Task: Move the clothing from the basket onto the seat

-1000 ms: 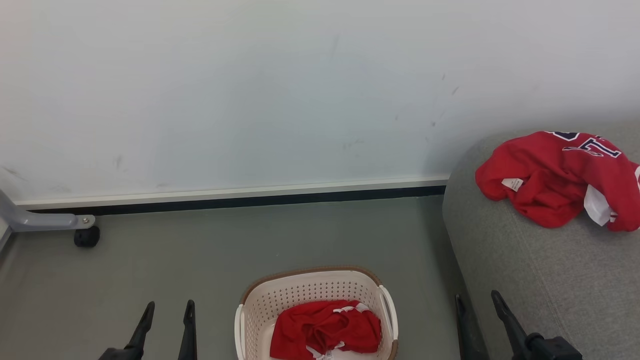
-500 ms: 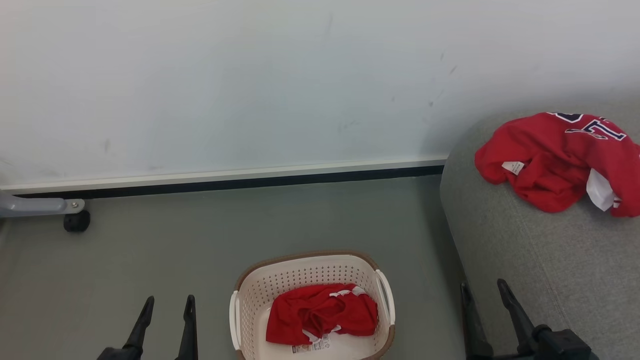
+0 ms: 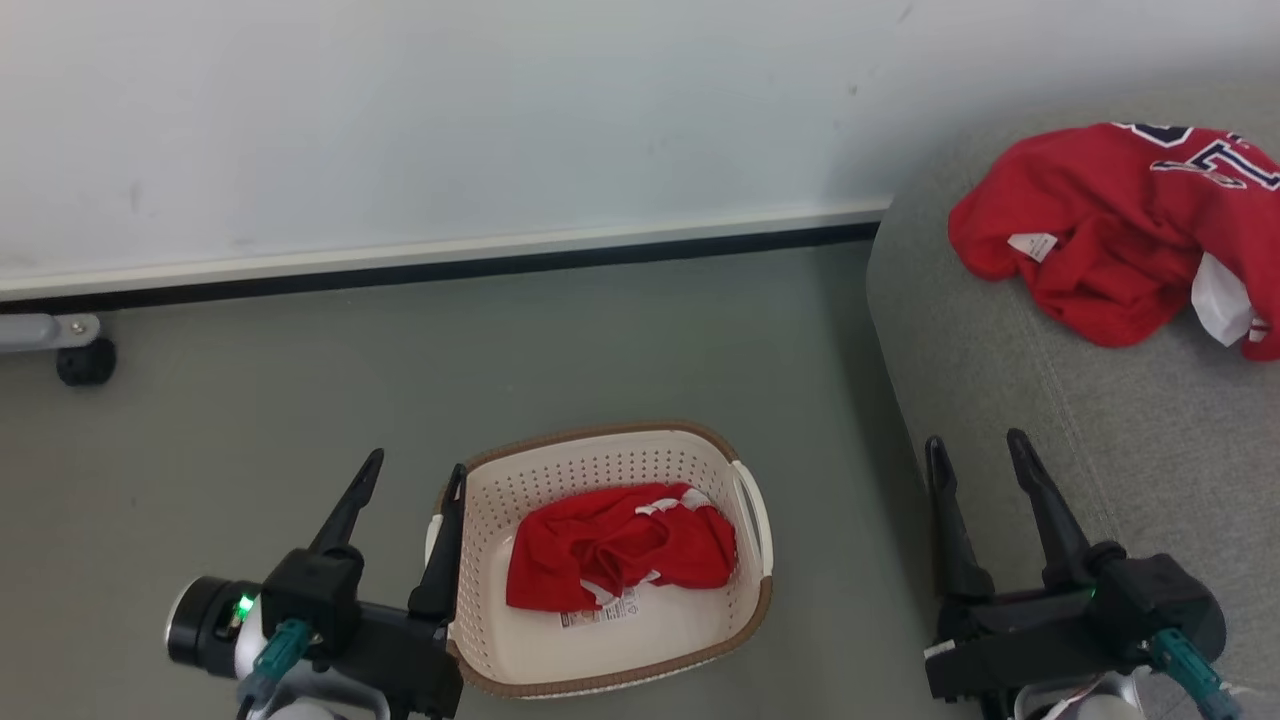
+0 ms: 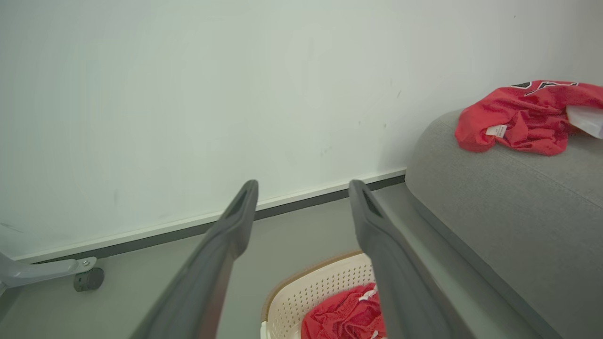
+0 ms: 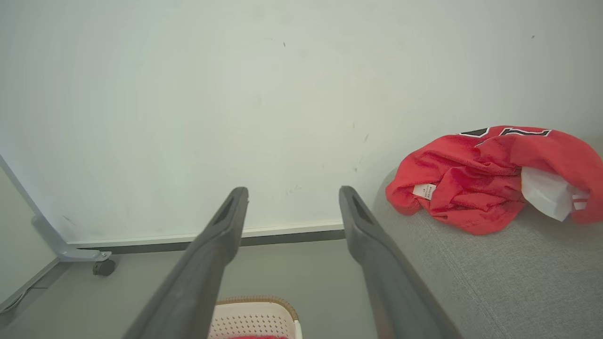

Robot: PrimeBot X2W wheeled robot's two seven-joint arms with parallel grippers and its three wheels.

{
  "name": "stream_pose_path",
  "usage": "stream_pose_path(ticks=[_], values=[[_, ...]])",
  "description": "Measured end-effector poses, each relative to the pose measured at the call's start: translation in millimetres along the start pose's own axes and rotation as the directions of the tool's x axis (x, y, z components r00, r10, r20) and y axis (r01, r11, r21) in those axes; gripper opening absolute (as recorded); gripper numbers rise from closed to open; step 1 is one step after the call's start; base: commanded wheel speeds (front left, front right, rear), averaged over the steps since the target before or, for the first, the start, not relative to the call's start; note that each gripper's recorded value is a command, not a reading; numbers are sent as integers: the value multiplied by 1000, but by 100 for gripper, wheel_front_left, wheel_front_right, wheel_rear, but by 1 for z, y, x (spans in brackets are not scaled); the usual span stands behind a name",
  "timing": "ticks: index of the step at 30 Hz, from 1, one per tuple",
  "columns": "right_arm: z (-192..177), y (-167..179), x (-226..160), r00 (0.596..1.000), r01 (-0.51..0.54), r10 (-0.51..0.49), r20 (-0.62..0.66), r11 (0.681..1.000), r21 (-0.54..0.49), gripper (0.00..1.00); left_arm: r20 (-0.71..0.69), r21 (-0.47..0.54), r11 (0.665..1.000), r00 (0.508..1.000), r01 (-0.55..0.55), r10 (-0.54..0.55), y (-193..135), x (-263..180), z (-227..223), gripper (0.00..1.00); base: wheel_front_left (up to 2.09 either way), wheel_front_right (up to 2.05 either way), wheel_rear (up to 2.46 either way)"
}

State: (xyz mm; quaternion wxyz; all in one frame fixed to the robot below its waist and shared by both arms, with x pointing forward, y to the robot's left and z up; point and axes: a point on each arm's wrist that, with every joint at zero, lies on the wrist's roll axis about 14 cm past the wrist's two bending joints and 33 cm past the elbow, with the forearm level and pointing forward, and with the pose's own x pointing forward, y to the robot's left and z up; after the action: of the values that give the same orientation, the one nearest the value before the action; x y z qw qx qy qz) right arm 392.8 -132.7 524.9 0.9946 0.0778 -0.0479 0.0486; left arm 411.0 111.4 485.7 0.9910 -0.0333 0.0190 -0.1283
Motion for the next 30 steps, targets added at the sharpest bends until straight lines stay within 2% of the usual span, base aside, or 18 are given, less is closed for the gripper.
stream_pose_path(ticks=[5, 10, 20, 21, 30], values=[[3, -11, 19, 999, 24, -24, 21, 1000, -5, 100, -104, 34, 994, 990, 102, -98, -19, 25, -29, 100, 0, 0, 0], [7, -23, 36, 998, 55, -55, 41, 998, -12, 100, -228, 44, 980, 957, 195, -180, -37, 43, -67, 100, 0, 0, 0], [0, -55, 59, 991, 125, -123, 45, 991, -50, 100, -441, 30, 929, 839, 370, -320, -71, 65, -145, 100, 0, 0, 0], [0, -55, 59, 991, 125, -123, 45, 991, -50, 100, -441, 30, 929, 839, 370, -320, -71, 65, -145, 100, 0, 0, 0], [1, -73, 95, 986, 145, -137, 91, 985, -90, 100, -566, 2, 887, 732, 461, -379, -86, 84, -208, 100, 0, 0, 0]])
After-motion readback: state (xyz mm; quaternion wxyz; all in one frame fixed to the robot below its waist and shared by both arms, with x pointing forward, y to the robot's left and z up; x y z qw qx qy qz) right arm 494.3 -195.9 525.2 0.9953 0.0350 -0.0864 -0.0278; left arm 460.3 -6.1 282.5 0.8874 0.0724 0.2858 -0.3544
